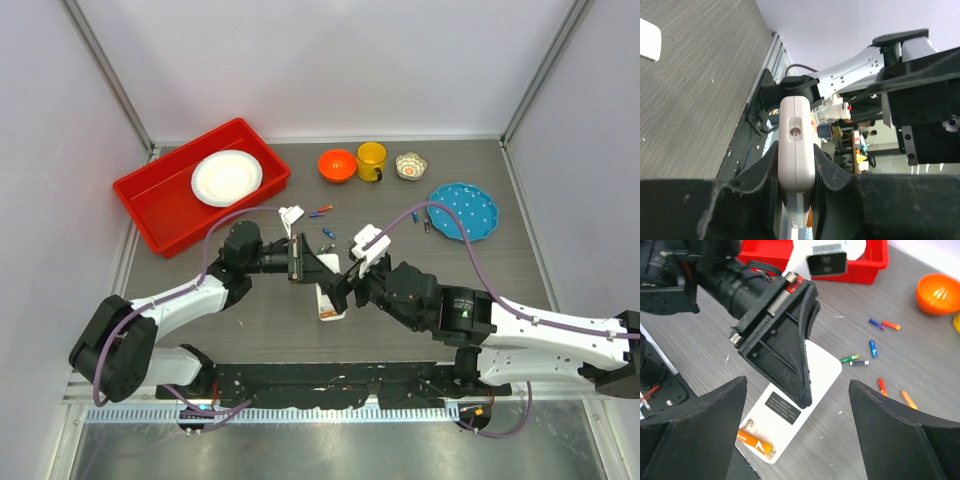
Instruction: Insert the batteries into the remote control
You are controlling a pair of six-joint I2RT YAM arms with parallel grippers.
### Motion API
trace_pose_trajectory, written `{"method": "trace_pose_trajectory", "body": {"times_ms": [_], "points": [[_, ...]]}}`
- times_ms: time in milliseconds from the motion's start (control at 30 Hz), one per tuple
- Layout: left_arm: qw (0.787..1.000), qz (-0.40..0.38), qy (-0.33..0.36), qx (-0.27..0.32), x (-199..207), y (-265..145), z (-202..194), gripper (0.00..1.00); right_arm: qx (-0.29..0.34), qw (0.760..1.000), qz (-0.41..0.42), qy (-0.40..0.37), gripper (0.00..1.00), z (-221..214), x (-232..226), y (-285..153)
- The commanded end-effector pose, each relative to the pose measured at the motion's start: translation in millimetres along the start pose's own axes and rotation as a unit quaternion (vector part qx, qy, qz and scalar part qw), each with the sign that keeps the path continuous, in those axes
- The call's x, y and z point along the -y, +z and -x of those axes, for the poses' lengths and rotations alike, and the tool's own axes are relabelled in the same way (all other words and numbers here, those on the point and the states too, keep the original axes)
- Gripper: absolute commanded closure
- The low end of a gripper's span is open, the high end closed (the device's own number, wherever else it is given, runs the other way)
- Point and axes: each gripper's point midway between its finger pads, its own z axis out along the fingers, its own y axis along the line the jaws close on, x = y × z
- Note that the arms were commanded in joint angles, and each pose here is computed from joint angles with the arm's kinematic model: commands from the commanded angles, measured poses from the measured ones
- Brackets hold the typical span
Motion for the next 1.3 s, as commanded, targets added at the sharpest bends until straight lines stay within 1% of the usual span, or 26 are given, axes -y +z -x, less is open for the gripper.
{"method": "trace_pose_trajectory", "body": {"times_ms": [0,67,200,367,467,767,1033,1267], "points": [[0.998,-0.028,0.017,0.048,12,2,15,1.00,0.016,0.992,-0.029,0.126,0.11,6,18,1],[0.997,-0.032,0.020,0.067,14,2,21,1.00,0.001,0.989,-0.025,0.144,0.11,-2,21,0],[0.996,-0.032,0.021,0.081,14,2,26,1.00,-0.020,0.982,0.032,0.183,0.11,-10,0,-4],[0.995,-0.038,0.021,0.089,15,4,31,1.00,-0.061,0.978,0.065,0.188,0.11,-28,-16,-6],[0.995,-0.038,0.020,0.090,15,5,32,1.00,-0.080,0.976,0.068,0.191,0.11,-38,-18,-7],[0.995,-0.039,0.020,0.091,15,5,33,1.00,-0.111,0.974,0.056,0.190,0.11,-61,-15,-9],[0.995,-0.042,0.018,0.089,16,5,33,1.00,-0.112,0.974,0.052,0.189,0.11,-65,-14,-8],[0.995,-0.043,0.018,0.089,17,5,32,1.00,-0.114,0.974,0.043,0.189,0.14,-69,-11,-6]]}}
